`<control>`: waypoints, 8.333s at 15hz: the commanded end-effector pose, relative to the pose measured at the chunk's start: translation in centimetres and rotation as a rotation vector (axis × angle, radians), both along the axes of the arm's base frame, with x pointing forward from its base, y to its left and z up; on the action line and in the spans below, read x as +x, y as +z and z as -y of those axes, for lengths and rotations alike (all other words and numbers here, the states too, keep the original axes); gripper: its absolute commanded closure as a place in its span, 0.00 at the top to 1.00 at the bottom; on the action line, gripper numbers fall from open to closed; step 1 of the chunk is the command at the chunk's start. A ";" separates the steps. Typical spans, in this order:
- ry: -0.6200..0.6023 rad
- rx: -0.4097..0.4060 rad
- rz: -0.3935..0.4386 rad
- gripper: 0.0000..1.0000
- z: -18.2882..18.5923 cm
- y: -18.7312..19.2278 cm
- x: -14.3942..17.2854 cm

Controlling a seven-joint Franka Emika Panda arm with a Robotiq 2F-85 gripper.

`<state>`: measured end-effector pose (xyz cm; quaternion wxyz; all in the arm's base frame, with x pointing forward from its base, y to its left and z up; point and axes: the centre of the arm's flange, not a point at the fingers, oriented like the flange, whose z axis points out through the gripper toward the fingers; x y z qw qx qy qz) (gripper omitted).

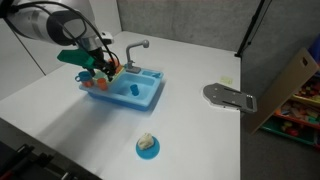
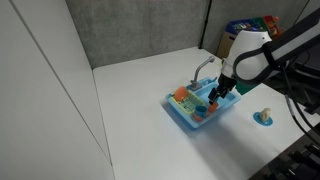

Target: Pick up the orange cup and put it in the sink

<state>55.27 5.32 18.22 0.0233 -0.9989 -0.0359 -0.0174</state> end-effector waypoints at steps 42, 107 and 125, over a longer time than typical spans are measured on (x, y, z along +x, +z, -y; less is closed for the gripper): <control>-0.178 -0.119 -0.136 0.17 6.1 -5.0 6.2; -0.209 -0.176 -0.292 1.00 6.5 19.3 -3.6; -0.118 -0.085 -0.155 1.00 10.1 35.1 -17.2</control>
